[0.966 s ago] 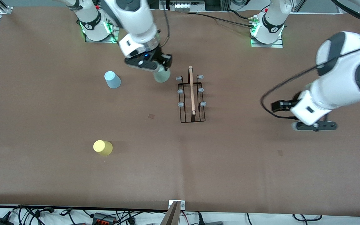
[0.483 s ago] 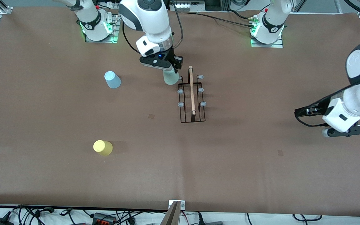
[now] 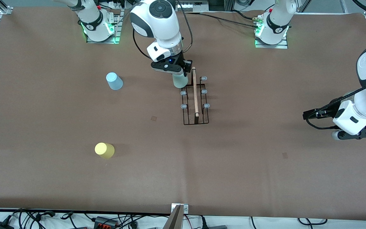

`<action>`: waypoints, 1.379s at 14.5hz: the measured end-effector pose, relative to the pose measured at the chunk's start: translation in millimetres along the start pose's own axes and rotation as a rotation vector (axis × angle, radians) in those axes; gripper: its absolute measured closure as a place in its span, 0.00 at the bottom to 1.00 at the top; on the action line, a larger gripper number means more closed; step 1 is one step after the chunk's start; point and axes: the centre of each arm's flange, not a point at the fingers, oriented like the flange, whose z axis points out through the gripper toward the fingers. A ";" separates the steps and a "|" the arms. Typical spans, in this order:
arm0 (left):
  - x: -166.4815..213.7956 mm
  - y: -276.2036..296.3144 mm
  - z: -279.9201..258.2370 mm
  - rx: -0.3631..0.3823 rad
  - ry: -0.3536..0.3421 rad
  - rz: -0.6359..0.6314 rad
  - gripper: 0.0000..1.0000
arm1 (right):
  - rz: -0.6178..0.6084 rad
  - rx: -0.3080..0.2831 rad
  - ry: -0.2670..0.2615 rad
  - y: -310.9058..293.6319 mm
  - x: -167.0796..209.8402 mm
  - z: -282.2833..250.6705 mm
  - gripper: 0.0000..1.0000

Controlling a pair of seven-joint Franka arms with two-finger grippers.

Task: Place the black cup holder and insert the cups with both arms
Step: 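Place the teal cup onto a rack peg with the right gripper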

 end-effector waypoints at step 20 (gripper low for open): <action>0.0 -0.7 0.9 0.000 -0.002 0.001 0.00 | -0.251 -0.157 0.064 243.8 291.5 -52.9 0.00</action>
